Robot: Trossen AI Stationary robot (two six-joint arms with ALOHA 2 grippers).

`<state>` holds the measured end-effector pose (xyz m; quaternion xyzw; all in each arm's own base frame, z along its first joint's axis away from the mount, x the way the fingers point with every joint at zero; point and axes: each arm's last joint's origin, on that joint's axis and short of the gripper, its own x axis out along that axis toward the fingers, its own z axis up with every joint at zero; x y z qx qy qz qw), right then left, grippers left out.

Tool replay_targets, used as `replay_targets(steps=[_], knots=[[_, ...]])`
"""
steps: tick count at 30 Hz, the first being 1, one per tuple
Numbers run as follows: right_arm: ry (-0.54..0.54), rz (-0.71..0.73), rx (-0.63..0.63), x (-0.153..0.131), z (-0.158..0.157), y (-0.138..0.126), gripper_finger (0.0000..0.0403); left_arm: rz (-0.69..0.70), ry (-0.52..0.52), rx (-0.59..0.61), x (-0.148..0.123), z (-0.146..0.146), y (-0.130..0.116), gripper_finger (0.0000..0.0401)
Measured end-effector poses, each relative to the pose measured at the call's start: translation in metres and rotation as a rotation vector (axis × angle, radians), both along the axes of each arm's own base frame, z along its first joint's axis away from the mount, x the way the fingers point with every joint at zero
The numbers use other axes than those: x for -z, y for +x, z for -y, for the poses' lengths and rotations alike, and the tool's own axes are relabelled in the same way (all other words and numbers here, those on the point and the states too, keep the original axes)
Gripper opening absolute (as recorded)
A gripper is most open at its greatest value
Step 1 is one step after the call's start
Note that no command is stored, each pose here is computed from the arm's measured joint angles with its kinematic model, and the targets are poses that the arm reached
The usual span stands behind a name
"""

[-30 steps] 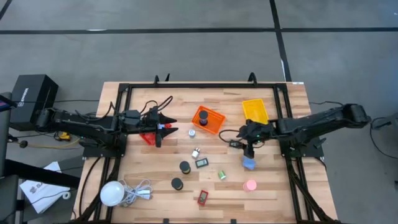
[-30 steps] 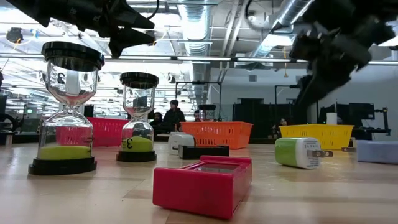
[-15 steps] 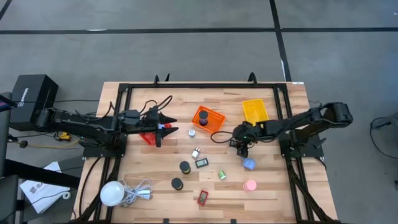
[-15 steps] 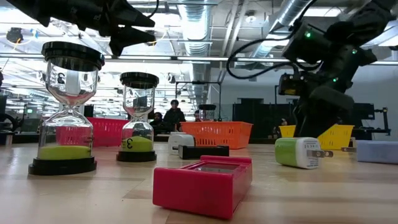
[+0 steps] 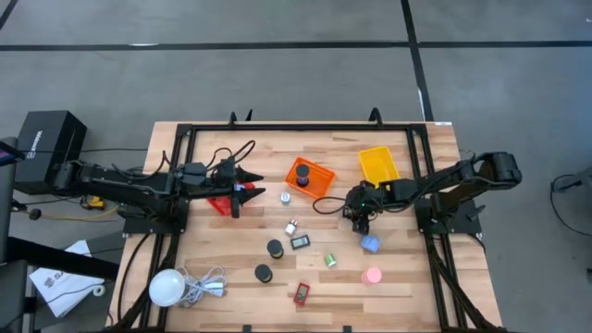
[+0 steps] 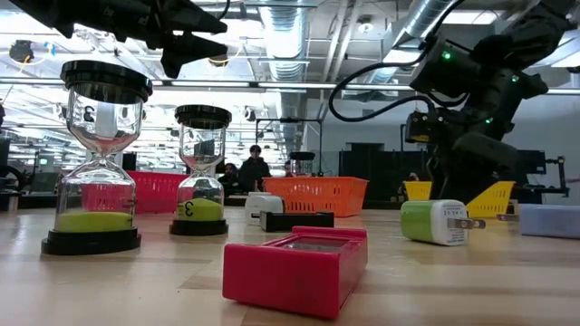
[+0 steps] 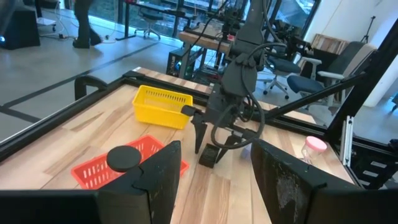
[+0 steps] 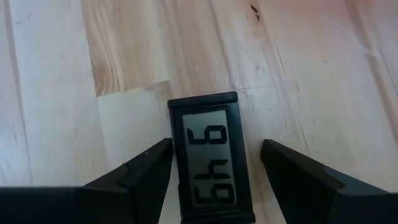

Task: Pick & Place Office items
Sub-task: Put the right black digital timer into the yellow basket

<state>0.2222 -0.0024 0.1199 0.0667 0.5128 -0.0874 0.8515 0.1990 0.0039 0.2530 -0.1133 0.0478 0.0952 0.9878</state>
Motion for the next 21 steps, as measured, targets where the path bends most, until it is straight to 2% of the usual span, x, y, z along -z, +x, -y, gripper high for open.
replay_targets(steps=[5,10,21], knots=[[-0.032,-0.004,-0.071,0.0,-0.0001,0.0003,0.0243,0.004,0.0,0.0,-0.0004,0.0,0.0,0.0191],[-0.041,-0.005,-0.091,0.0,-0.0003,0.0003,0.0232,0.006,0.0,0.0,-0.0006,0.0,0.0001,0.0191],[-0.046,-0.003,-0.105,-0.0009,-0.0013,0.0004,0.0131,0.013,0.0,0.0,-0.0013,0.0,0.0001,0.0191]])
